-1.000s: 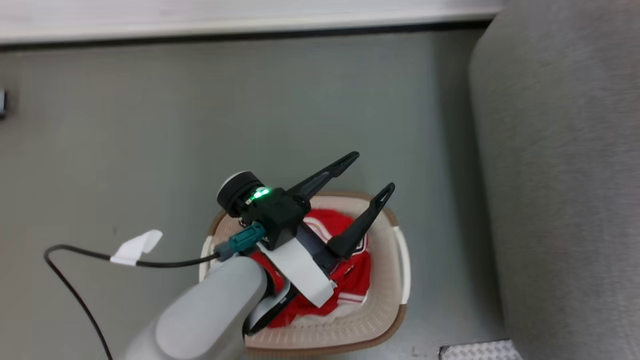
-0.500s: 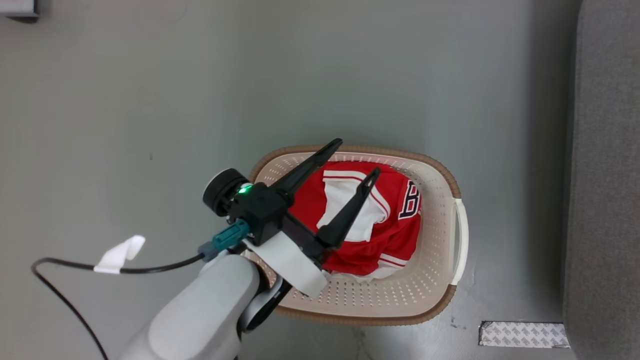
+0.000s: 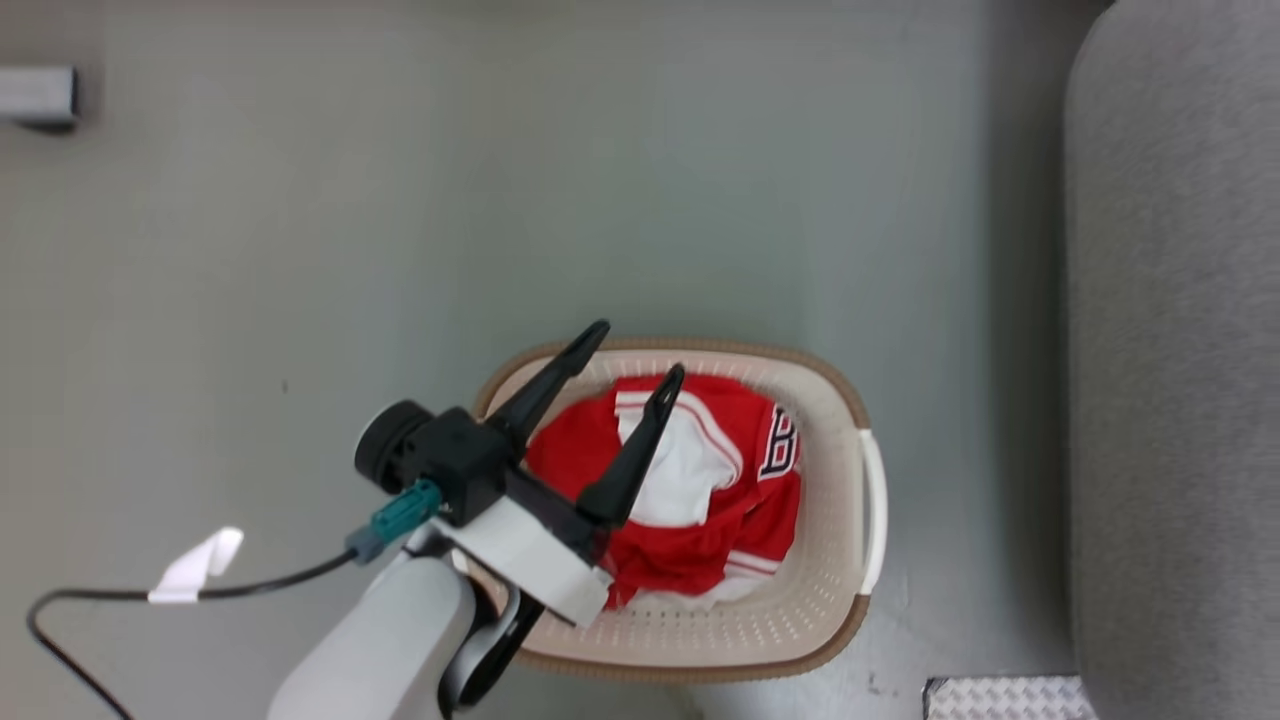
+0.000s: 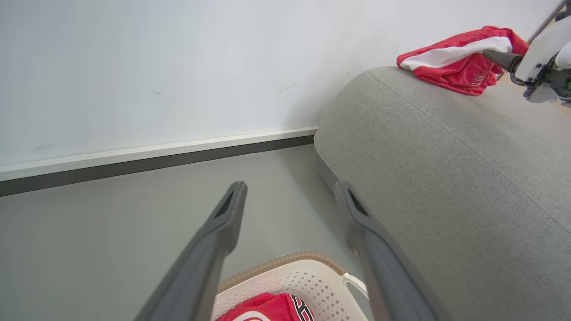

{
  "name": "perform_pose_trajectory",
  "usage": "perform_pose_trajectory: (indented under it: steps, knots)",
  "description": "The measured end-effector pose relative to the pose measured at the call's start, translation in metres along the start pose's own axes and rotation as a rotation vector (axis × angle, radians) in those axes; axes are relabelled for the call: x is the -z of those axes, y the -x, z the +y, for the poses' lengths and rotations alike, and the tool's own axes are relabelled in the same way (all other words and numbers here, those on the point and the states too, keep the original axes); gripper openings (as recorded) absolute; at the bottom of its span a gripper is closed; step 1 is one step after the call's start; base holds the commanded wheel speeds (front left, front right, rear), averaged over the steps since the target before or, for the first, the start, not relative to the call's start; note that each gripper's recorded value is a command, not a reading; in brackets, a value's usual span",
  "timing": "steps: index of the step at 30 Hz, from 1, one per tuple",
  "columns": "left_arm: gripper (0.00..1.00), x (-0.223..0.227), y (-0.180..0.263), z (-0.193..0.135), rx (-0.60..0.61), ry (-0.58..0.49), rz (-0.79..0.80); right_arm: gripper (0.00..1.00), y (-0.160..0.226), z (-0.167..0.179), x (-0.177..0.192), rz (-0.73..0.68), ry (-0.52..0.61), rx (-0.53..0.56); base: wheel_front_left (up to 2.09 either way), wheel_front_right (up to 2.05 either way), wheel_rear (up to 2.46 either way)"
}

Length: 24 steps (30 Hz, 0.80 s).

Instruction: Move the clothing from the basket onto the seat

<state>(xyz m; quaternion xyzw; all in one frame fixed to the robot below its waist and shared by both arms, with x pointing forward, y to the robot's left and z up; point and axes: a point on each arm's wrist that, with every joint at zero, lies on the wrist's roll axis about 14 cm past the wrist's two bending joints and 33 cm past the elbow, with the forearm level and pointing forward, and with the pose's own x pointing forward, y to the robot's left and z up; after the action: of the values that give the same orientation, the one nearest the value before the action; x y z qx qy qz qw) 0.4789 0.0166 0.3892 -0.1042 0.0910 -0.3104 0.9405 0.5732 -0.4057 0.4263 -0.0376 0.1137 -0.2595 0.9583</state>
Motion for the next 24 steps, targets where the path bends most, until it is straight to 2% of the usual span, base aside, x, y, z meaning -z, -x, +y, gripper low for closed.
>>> perform_pose_trajectory:
  steps: [7,13,24]
  knots:
    - [1.00,-0.028,0.013,-0.013,-0.028,-0.001,-0.051,1.00,0.046,-0.030,-0.002,-0.028,0.068,-0.020,0.00,0.00,0.00]
    - [1.00,-0.047,0.038,-0.024,-0.073,-0.009,-0.082,1.00,0.095,-0.050,-0.013,-0.108,0.045,-0.050,0.00,0.00,0.00]
    - [1.00,-0.075,0.119,-0.001,-0.300,-0.056,-0.150,1.00,0.199,-0.009,-0.017,-0.207,-0.063,-0.258,0.00,0.00,0.00]
